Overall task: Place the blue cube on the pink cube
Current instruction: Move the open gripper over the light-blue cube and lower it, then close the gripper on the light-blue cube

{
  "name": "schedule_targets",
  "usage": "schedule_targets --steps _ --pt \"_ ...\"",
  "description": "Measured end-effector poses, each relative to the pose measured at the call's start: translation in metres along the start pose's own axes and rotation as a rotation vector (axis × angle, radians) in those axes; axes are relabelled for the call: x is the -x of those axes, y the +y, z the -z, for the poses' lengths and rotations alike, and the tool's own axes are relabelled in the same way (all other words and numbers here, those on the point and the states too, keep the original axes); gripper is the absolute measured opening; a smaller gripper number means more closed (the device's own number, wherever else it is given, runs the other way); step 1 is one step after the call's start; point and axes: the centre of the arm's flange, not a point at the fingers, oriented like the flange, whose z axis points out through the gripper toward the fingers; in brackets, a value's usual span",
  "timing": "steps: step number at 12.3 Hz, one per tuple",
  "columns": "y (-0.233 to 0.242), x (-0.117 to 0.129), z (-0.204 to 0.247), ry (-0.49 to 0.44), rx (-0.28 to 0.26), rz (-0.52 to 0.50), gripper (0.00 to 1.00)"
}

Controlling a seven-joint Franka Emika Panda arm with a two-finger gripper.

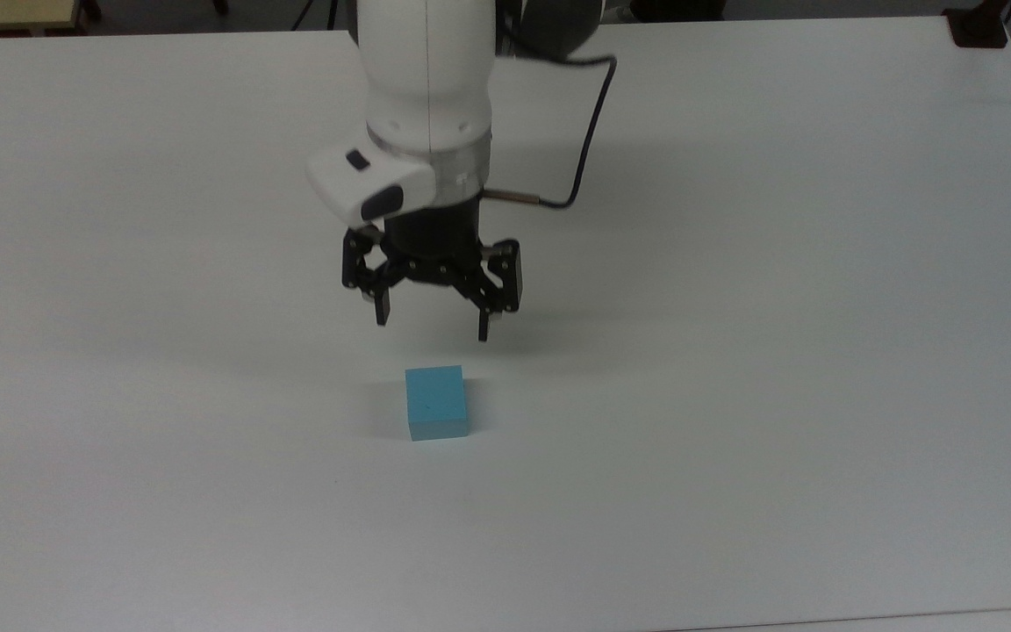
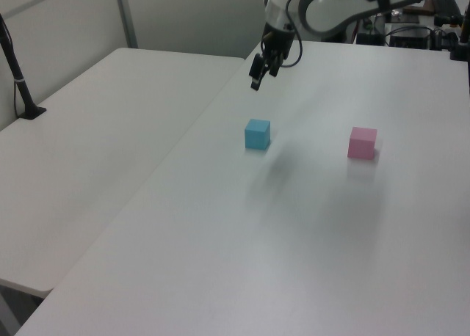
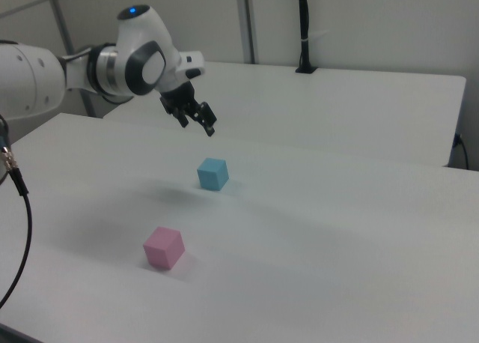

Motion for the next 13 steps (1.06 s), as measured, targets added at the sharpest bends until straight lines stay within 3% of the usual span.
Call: schedule_targets --steps 3,8,10,13 --pt "-0.004 0.008 -0.069 -0.032 0.039 0.046 1.00" --pt "-0.001 0.031 -0.145 -0.135 0.070 0.142 1.00" --pt "-0.003 0.032 -0.157 -0.122 0.069 0.147 1.00" --pt "-0.007 0.025 -0.149 -0.098 0.064 0.149 0.85"
